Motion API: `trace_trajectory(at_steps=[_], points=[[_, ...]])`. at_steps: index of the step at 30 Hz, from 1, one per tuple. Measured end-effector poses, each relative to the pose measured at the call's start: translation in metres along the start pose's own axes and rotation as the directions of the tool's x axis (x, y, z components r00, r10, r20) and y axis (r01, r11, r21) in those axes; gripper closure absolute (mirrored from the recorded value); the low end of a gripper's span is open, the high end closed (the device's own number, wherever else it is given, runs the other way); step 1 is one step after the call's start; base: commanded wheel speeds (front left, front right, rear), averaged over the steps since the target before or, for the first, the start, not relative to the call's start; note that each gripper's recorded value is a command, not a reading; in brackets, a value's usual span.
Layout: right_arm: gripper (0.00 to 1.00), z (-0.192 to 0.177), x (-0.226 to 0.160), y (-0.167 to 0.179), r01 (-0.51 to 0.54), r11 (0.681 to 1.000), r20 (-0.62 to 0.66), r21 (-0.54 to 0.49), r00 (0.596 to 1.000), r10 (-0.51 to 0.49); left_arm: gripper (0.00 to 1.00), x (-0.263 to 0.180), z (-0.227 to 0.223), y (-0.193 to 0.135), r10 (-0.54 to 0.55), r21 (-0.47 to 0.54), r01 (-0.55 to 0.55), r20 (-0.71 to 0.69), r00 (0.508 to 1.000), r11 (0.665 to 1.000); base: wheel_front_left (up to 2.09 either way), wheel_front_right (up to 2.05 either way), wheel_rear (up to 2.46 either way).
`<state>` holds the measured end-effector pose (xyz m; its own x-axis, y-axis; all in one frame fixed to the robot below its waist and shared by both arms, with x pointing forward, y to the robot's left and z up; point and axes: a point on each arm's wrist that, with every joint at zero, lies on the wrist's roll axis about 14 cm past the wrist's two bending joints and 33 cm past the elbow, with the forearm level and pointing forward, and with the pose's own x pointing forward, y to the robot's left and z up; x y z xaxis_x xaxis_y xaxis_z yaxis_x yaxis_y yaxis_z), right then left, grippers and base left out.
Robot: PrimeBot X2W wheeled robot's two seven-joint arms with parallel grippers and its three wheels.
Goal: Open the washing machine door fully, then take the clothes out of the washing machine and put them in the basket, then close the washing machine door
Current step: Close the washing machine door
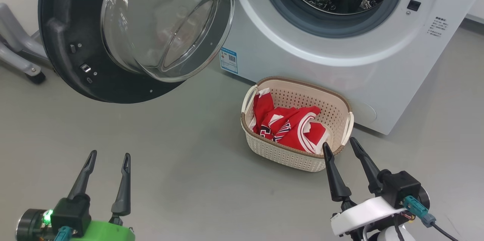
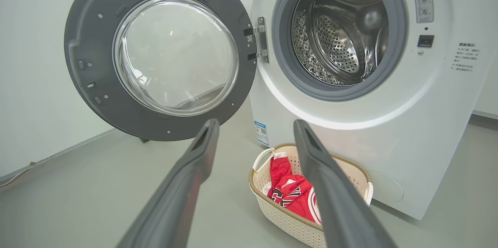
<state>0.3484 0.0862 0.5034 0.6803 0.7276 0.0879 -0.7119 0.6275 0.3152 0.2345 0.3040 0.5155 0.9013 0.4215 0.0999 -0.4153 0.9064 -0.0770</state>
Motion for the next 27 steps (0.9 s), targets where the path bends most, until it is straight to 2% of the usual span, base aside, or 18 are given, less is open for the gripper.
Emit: trace_trajectory(at_steps=[27], points=[[0.00,-0.011,0.019,0.010,-0.062,0.998,-0.028,0.024,0.998,0.063,0.00,-0.006,0.004,0.020,0.081,0.033,-0.081,-0.002,0.997,0.996,0.00,0.00,0.00]])
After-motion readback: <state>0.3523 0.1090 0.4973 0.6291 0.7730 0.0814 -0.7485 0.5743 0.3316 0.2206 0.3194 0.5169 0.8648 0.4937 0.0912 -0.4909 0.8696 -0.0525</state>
